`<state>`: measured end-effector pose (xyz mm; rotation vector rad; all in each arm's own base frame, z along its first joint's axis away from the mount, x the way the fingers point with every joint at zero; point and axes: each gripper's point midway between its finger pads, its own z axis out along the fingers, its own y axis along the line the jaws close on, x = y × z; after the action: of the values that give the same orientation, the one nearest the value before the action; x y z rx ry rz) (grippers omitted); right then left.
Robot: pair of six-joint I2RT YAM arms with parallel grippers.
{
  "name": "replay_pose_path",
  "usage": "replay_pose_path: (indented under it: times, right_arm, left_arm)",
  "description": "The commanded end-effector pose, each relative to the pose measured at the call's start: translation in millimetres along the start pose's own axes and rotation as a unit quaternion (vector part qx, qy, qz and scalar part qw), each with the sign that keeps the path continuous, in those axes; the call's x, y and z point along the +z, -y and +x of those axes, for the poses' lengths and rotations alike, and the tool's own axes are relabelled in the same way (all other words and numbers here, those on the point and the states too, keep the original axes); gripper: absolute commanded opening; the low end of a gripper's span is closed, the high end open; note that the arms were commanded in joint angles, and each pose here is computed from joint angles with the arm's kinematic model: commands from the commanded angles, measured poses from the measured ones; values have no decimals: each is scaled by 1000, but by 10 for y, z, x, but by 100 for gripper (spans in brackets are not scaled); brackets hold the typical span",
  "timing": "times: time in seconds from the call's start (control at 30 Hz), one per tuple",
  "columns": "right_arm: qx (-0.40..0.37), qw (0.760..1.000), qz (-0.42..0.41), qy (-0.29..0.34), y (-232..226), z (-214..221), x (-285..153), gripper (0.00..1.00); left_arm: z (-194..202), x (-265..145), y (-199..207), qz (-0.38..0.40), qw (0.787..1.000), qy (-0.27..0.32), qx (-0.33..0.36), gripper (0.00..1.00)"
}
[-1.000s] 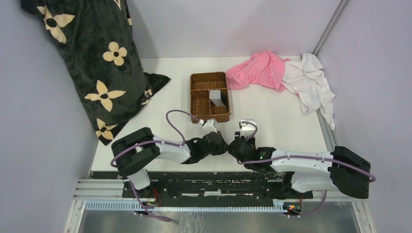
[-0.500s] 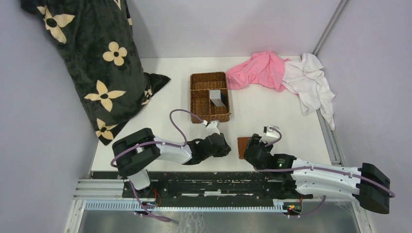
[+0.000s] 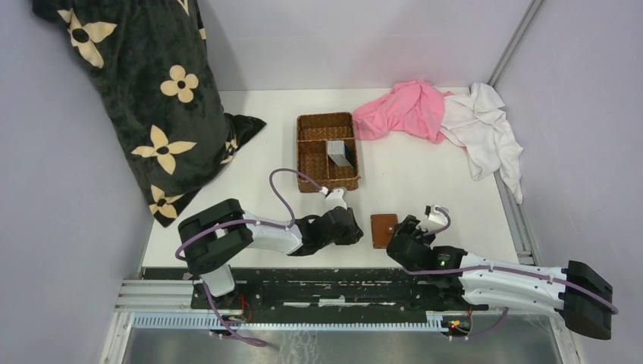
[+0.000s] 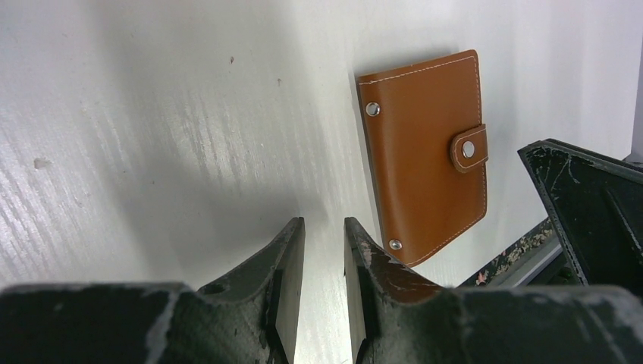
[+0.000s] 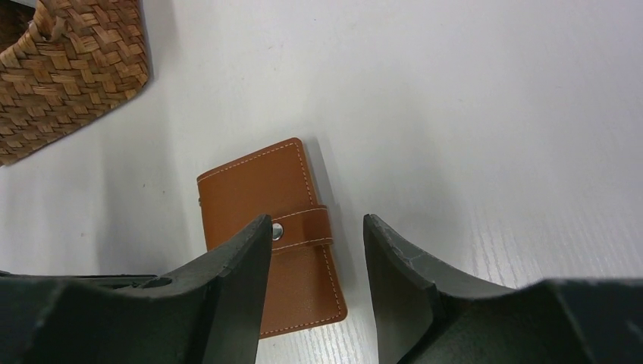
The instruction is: Put the credit cards into the card holder
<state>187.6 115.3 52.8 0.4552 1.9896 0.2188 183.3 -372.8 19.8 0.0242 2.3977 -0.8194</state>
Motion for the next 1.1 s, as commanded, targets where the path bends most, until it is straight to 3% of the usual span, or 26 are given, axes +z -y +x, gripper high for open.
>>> replay_pose_path:
  times: [0.0,0.23,0.43,0.7,0.83,0.93,1.07]
  right_arm:
    - [18,999,13,23,42,-58,48,54]
    - [-17,999,19,42,-17,-232,32,54]
    - [-84,993,70,46,-40,-635,130,56]
    - [-89,985,147,13,329,-1152,554,58]
    - [-67,982,178,-17,602,-1236,793,60]
    - [-39,981,191,-7,769,-1351,868,62]
    - [-39,978,196,51,836,-1575,799,66]
  left_arm:
    - [195,11,-207,-33,998,-35,41,35]
    - [78,-104,-386,-67,997,-4,47,35]
    - [-437,-432,-533,-115,986,103,70,35]
    - [-1344,-1097,-644,-172,934,304,74,40]
    - [-1650,-1329,-860,-183,907,373,63,40]
    - [-1852,-1509,-1114,-203,884,420,37,40]
    - [-2055,-1715,-1446,-263,848,459,18,40]
